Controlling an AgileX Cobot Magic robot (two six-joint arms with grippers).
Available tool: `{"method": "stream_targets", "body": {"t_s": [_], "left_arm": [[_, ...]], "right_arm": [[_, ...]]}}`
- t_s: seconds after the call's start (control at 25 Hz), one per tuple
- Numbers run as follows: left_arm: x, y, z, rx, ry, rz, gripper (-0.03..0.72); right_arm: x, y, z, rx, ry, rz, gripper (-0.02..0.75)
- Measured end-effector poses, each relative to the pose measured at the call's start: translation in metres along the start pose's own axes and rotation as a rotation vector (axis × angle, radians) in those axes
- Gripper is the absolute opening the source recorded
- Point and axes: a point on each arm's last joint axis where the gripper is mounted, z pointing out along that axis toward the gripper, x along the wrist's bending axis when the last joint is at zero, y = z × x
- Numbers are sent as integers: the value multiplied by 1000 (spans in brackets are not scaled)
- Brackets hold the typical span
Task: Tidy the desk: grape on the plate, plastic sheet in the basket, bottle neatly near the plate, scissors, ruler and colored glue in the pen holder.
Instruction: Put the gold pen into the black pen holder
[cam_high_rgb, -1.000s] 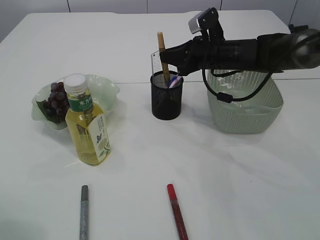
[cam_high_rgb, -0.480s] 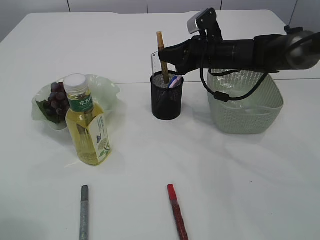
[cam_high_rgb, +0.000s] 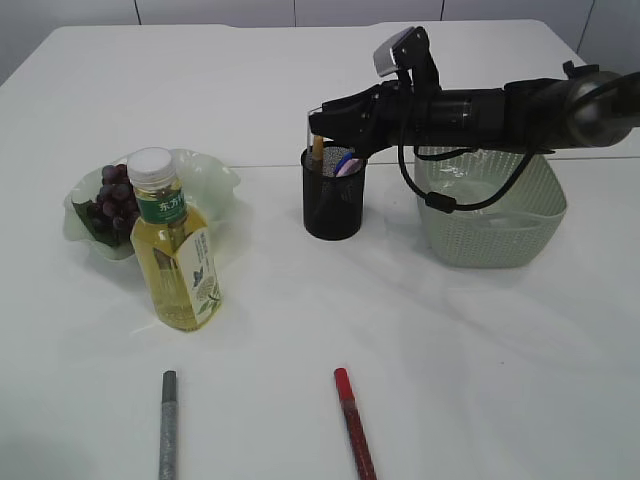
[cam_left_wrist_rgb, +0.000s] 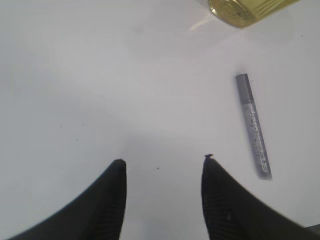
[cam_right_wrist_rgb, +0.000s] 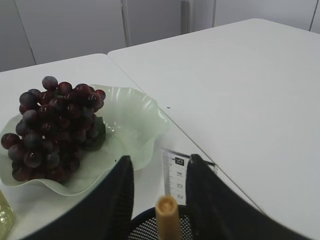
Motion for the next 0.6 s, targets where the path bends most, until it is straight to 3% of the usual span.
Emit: {"method": "stream_targets", "body": {"t_s": [0.2,0.32,0.6], "left_arm": [[0,0,0,-2,0,0,361],[0,1,0,-8,1,0,361],[0,1,0,-12,1,0,361]], "right_arm": [[1,1,0,-6,8,102,273],[-3,15,-5,16,-50,197,273],[10,68,-31,199,-74,293,273]]}}
